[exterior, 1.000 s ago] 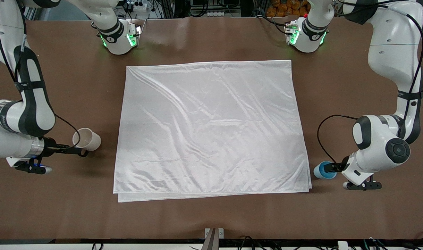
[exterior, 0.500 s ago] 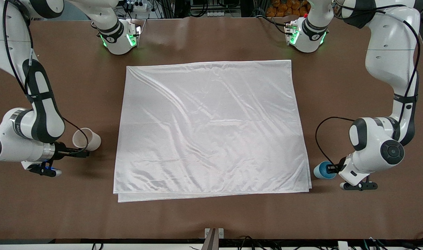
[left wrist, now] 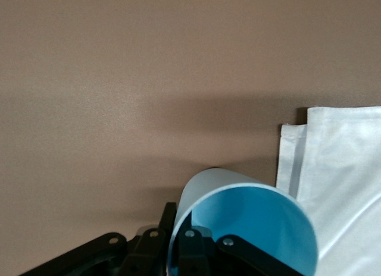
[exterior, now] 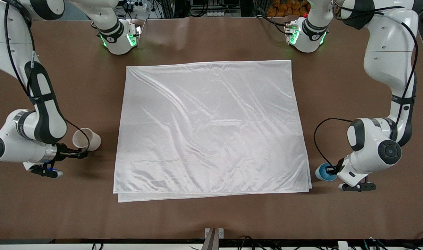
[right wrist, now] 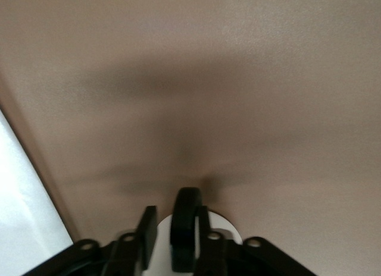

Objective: Place blue cup into white mug on cloth

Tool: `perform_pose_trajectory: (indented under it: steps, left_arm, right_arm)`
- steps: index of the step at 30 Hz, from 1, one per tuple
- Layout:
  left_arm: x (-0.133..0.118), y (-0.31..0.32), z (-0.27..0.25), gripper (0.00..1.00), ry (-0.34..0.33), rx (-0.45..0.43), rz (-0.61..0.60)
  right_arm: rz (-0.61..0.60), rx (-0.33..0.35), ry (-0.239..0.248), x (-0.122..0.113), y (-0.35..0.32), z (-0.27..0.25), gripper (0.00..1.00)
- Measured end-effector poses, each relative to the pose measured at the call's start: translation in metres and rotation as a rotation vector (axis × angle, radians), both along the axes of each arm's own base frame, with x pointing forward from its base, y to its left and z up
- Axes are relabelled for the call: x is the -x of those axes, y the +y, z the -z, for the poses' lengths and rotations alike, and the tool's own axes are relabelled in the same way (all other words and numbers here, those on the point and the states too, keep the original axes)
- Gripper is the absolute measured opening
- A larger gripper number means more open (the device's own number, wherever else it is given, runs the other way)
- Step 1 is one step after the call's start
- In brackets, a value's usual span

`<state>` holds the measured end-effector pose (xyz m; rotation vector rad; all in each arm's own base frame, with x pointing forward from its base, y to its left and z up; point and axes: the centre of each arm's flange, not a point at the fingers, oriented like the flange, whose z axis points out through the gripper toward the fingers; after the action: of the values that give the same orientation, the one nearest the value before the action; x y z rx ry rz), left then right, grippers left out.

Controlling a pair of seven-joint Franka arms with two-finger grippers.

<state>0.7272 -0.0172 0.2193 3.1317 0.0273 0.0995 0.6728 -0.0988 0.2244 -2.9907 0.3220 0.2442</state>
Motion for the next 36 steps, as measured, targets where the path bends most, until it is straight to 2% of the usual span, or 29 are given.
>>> perform_pose_trajectory:
  steps: [3, 17, 27, 36]
  left_arm:
    - [-0.001, -0.003, -0.001, 0.05, -0.003, 0.001, -0.002]
    - [-0.013, -0.012, -0.040, 0.05, -0.074, 0.002, 0.003]
    - [-0.017, -0.012, -0.093, 0.05, -0.147, 0.003, 0.002]
    - [-0.014, -0.016, -0.139, 0.05, -0.183, 0.005, 0.008]
  right_arm:
    - [-0.001, 0.000, -0.001, 0.000, 0.001, 0.000, 0.19]
    - [-0.070, -0.009, -0.006, -0.005, 0.018, -0.006, 0.19]
    - [-0.133, -0.023, 0.027, -0.015, 0.052, -0.060, 0.19]
    - [-0.032, 0.005, 0.048, -0.019, 0.098, -0.077, 0.19]
